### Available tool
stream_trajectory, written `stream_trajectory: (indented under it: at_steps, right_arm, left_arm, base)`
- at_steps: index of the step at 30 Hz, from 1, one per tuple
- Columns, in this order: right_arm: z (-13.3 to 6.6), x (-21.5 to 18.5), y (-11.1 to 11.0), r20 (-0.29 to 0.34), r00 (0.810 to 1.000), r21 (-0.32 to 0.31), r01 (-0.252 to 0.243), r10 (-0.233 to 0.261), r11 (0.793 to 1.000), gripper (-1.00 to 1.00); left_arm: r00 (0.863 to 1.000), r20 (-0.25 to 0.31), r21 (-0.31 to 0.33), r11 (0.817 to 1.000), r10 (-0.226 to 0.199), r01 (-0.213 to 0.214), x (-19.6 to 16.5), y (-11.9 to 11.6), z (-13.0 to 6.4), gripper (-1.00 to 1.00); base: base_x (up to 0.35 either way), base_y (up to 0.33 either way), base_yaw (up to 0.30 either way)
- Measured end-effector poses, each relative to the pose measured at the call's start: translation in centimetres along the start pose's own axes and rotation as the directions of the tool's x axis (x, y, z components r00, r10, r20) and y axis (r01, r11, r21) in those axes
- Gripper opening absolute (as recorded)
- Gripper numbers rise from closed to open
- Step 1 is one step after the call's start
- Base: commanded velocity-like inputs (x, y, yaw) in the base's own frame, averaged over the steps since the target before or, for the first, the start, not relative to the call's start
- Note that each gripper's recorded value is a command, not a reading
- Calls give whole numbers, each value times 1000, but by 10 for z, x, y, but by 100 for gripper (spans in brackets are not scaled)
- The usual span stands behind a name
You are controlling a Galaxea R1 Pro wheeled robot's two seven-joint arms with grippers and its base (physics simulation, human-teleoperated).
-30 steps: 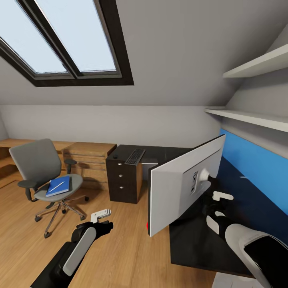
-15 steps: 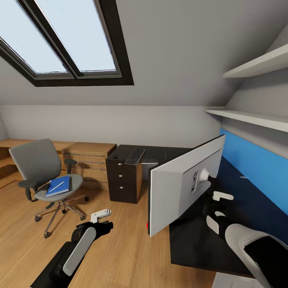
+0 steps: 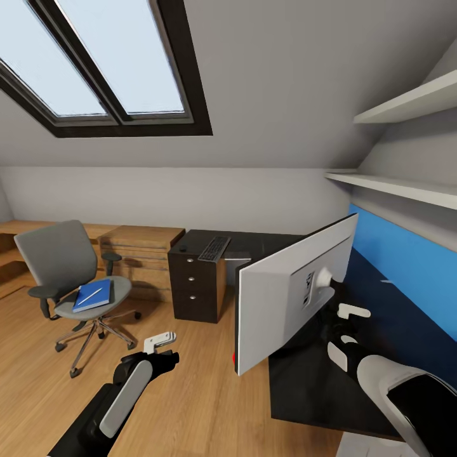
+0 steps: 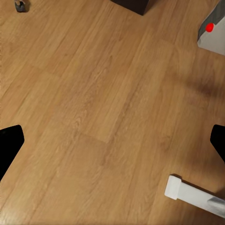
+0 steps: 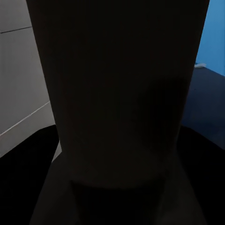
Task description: In the bedroom, organize the workspace by keeping the computer under the desk, ensuring the monitor is on the desk, placing the keyboard on the desk next to the monitor, placing the mouse on the desk next to the keyboard, moving the folder from the swivel chair onto the desk next to the mouse, stacking the notebook on top of the folder with the pen on top of the notebook, and positioning the swivel chair next to the desk.
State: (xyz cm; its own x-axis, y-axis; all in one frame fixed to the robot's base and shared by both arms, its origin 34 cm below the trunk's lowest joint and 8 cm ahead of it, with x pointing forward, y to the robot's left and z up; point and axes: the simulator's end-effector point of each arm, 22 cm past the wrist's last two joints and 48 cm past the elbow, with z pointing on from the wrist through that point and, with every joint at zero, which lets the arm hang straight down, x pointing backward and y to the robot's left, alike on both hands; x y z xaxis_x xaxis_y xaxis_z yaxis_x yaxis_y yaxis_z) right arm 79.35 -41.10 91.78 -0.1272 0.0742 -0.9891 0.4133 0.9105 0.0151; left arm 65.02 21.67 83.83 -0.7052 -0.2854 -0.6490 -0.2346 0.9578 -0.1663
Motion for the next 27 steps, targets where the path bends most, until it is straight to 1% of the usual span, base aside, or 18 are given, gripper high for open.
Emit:
stream_trajectory:
  at_steps: [24,27]
  right_arm:
    - [0,0,0,-1,1000,-2,3,-3,1000,-100]
    - [0,0,1,-1,1000,-7,8,-8,1000,-100]
  left_arm:
    - [1000,1,2,1000,0,0,0,0,0,100]
    - [1000,1,2,1000,0,0,0,0,0,100]
  base:
    - [0,0,0]
    - [0,-93,0]
